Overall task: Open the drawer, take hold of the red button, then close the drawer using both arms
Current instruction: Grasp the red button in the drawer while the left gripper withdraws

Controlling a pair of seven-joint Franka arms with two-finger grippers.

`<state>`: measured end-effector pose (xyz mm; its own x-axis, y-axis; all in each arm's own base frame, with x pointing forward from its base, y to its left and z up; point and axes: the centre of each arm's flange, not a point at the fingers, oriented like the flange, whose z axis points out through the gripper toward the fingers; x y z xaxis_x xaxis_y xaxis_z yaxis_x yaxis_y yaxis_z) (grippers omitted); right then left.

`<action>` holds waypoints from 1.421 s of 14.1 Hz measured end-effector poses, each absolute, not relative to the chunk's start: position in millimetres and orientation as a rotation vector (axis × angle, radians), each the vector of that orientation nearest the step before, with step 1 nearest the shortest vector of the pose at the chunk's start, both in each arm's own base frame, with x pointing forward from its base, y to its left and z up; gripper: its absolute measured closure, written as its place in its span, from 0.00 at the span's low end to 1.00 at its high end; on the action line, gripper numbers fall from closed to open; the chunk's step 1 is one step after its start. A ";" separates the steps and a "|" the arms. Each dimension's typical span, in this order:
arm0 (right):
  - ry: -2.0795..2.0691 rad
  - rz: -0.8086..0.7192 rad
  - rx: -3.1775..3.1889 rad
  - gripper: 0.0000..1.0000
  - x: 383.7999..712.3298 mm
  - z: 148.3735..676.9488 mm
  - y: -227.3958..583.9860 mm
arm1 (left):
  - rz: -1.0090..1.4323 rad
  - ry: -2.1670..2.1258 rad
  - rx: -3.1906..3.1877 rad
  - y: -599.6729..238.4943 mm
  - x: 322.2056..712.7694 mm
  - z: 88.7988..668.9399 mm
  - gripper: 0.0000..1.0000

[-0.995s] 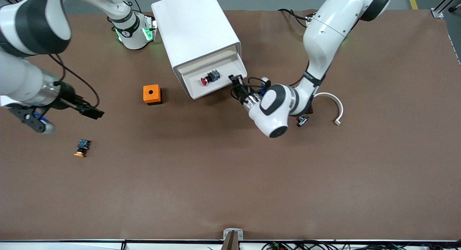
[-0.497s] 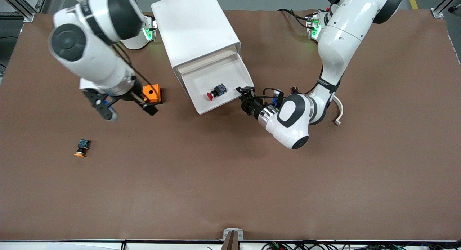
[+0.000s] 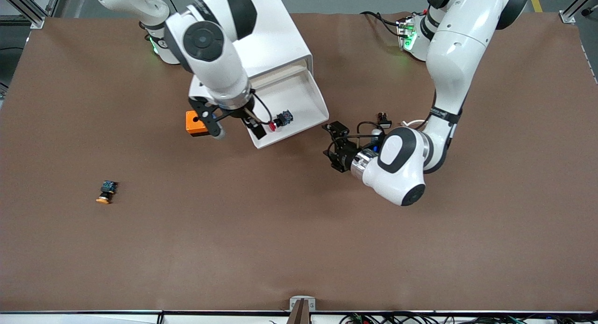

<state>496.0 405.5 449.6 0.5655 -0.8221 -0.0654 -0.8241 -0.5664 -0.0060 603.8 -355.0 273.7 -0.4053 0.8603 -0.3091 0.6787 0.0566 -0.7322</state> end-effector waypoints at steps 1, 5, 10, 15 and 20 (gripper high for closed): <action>1.460 0.060 -2.740 0.00 487.9 433.7 417.3 | 1.225 -2.147 -1.612 -345.0 614.0 281.1 0.00; 1.523 -0.002 -2.770 0.00 456.2 373.9 453.6 | 1.112 -2.230 -1.769 -302.9 648.3 312.6 0.00; 1.561 -0.002 -2.781 0.00 441.3 348.2 472.0 | 0.991 -2.104 -2.236 -289.6 663.5 351.3 0.00; 1.568 0.002 -2.797 0.07 433.3 340.4 478.6 | 0.737 -1.759 -2.562 -298.8 657.3 343.4 0.00; 1.569 0.003 -2.798 0.44 433.3 339.1 478.7 | 0.492 -1.380 -2.800 -371.6 624.1 323.6 0.00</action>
<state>433.3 478.7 339.1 0.5222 -0.8522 0.0310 -0.8521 -0.5200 0.0588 624.1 -371.6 323.6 0.5704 0.7708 -0.2839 0.7766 -0.6186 -0.1192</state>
